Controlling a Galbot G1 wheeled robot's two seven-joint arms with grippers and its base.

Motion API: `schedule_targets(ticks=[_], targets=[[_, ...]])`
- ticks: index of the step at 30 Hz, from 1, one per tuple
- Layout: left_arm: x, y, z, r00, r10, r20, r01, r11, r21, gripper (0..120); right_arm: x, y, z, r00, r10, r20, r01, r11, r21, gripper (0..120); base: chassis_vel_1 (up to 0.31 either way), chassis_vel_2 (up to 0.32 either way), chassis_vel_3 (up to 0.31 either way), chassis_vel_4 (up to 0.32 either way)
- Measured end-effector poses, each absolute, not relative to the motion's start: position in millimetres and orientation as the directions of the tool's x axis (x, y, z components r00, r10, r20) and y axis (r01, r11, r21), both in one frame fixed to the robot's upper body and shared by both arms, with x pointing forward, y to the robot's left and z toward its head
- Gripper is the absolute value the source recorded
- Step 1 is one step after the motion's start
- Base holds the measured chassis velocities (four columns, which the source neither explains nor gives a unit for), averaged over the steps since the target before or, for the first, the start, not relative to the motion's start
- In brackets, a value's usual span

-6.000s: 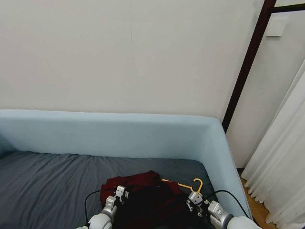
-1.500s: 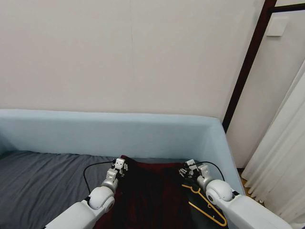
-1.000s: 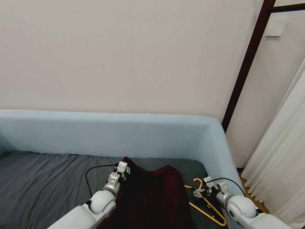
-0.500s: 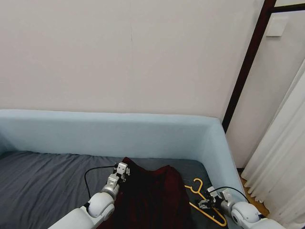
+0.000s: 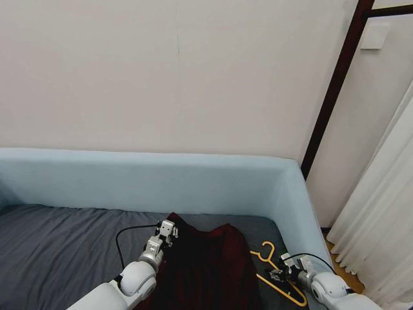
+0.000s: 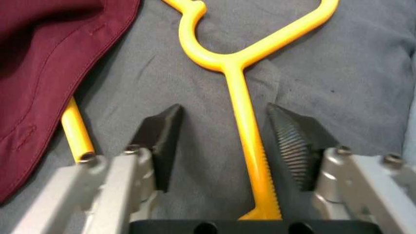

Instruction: Pick up the clothes from the sofa and hang them on the clothes hanger.

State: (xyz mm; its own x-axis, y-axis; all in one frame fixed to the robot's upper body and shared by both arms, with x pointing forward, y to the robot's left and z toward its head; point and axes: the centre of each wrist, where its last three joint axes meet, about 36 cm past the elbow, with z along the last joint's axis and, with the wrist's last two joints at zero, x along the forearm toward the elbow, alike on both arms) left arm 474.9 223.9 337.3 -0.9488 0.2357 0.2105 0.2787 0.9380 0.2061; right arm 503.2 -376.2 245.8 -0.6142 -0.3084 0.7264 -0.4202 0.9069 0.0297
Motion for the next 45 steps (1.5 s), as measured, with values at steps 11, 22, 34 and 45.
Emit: schedule_targets(ticks=[11,22,34,45], targets=[[474.8,222.7,336.6,-0.949,0.236,0.212,0.279,0.939,0.204,0,500.5,-378.5,248.2,-0.616,-0.314,0.723,-0.423,0.906,0.034,8,0.000,0.000,0.000,0.000],[472.5,224.7,336.1,-0.949,0.234,0.214,0.277,0.939,0.205,0,497.8,-387.9,258.4,-0.649,-0.280,0.707,-0.401,0.916,-0.005,4,0.000,0.000,0.000,0.000],[468.5,231.5,340.9,-0.950,0.232,0.208,0.275,0.938,0.211,0,520.7,-392.2,290.0,-0.791,-0.180,0.585,-0.306,0.944,-0.122,4,0.000,0.000,0.000,0.000],[461.9,239.0,347.1,-0.953,0.230,0.199,0.271,0.938,0.214,0,529.9,-391.9,326.6,-0.824,-0.171,0.540,-0.325,0.923,-0.203,4,0.000,0.000,0.000,0.000]])
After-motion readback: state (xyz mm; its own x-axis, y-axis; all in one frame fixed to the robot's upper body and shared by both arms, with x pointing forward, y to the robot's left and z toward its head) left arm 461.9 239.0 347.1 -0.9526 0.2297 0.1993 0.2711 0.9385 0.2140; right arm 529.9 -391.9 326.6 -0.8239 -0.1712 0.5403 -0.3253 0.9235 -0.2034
